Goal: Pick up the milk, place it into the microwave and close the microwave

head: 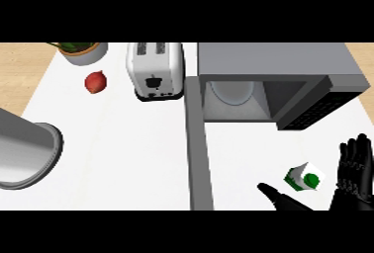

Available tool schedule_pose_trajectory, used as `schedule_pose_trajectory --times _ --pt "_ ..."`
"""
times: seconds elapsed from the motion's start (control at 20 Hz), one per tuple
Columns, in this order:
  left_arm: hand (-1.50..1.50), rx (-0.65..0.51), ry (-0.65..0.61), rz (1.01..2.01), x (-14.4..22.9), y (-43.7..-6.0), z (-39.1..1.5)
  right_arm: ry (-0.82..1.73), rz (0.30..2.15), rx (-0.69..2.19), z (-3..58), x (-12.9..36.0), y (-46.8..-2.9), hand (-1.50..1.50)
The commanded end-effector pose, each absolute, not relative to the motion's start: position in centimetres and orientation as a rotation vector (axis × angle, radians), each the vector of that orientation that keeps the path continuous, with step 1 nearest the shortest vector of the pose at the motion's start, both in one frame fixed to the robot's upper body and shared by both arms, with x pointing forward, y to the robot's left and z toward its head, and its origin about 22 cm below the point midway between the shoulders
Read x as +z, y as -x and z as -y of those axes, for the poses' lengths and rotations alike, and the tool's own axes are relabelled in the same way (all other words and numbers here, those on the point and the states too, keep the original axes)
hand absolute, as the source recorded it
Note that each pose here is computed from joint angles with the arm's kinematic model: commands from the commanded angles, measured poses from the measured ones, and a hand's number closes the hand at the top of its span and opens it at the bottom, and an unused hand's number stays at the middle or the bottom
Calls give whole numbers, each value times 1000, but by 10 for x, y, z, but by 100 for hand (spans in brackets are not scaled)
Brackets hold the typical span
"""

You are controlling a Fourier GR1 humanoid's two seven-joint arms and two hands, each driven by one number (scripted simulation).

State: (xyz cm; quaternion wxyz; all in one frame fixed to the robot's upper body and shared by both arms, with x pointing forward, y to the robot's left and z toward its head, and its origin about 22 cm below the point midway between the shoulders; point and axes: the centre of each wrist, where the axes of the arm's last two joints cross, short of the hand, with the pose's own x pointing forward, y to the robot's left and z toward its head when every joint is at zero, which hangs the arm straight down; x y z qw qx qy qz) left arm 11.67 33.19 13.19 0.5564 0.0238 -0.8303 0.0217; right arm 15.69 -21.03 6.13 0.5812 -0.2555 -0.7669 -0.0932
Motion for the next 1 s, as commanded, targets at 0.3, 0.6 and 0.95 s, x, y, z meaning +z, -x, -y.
schedule_pose_trajectory --times 0.3,0.6,0.95 --pt "-150 42 -48 1972 142 -101 -353 705 1696 -320 250 -3 -160 -150" --pt "-150 54 -53 1955 128 -83 -339 724 1665 -301 277 -24 -123 -150" --pt "-150 68 -47 1966 124 -101 -369 682 1648 -341 286 -76 -138 -150"
